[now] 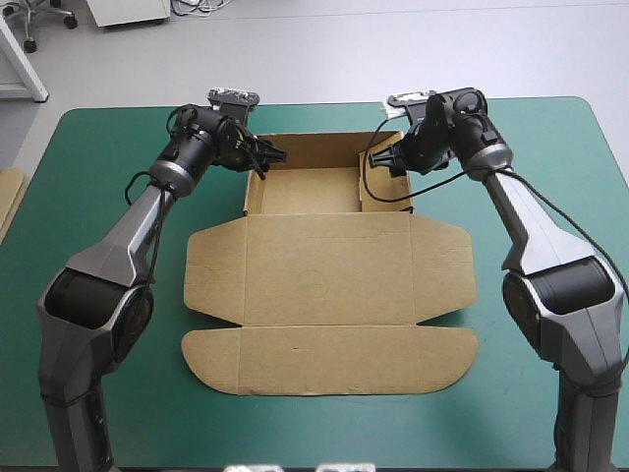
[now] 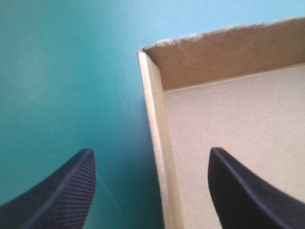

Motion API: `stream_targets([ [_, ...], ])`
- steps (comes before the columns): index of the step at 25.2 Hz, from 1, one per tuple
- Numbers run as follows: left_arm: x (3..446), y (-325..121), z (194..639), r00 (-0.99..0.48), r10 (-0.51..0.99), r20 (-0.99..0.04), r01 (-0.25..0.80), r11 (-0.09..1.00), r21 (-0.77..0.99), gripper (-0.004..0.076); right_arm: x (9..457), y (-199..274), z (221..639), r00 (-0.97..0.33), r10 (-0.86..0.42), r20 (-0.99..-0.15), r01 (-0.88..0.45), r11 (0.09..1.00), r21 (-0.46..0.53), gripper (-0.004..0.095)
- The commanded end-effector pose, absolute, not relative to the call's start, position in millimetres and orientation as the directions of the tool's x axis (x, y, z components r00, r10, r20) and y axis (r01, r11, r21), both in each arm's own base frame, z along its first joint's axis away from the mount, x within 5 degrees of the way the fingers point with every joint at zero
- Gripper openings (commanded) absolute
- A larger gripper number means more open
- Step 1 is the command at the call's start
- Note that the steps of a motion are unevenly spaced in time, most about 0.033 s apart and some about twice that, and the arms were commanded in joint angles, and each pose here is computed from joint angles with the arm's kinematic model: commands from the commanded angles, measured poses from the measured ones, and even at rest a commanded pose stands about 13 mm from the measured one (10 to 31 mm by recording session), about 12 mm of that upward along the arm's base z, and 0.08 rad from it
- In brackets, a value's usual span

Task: Fold the box

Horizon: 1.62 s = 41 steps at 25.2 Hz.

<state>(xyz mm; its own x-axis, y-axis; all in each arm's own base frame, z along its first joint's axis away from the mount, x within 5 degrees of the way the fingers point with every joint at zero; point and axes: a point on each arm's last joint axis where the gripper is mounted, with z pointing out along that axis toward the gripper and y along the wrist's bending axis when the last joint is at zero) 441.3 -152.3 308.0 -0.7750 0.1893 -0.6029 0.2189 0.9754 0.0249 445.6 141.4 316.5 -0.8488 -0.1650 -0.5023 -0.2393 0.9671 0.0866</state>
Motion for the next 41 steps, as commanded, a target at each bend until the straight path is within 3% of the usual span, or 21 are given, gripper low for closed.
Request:
stream_targets([
  [1, 422, -149, 377, -0.650, 0.150, -0.745, 0.240, 0.971, -0.013, 0.0489, 423, 131, 385, -0.752, -0.142, -0.643, -0.254, 0.964, 0.084, 0.0514],
  [5, 400, -141, 407, -0.629, 0.171, -0.758, 0.257, 0.966, 0.005, 0.0489, 398, 124, 416, -0.740, -0.144, -0.657, -0.259, 0.962, 0.081, 0.0512],
  [11, 340, -131, 451, -0.505, 0.202, -0.839, 0.311, 0.950, 0.042, 0.0454, 340, 109, 482, -0.621, -0.133, -0.773, -0.280, 0.958, 0.060, 0.0457],
  [16, 302, -115, 457, -0.424, 0.211, -0.881, 0.308, 0.948, 0.079, 0.0449, 308, 102, 488, -0.565, -0.143, -0.813, -0.299, 0.954, 0.040, 0.0412],
  [22, 258, -97, 446, -0.390, 0.213, -0.896, 0.313, 0.946, 0.089, 0.0446, 254, 107, 459, -0.436, -0.155, -0.887, -0.379, 0.925, 0.024, 0.0365],
  [26, 226, -85, 426, -0.340, 0.193, -0.921, 0.323, 0.943, 0.079, 0.0446, 210, 101, 411, -0.356, -0.215, -0.909, -0.422, 0.905, -0.049, 0.0301],
  [29, 208, -78, 415, -0.312, 0.185, -0.932, 0.329, 0.941, 0.077, 0.0446, 190, 91, 378, -0.370, -0.213, -0.904, -0.419, 0.907, -0.042, 0.0269],
  [33, 192, -72, 396, -0.316, 0.189, -0.930, 0.333, 0.940, 0.077, 0.0446, 168, 81, 357, -0.359, -0.162, -0.919, -0.409, 0.913, -0.001, 0.0252],
  [41, 158, -59, 351, -0.307, 0.198, -0.931, 0.347, 0.934, 0.084, 0.0422, 126, 59, 321, -0.406, -0.177, -0.897, -0.401, 0.916, 0.001, 0.0250],
])
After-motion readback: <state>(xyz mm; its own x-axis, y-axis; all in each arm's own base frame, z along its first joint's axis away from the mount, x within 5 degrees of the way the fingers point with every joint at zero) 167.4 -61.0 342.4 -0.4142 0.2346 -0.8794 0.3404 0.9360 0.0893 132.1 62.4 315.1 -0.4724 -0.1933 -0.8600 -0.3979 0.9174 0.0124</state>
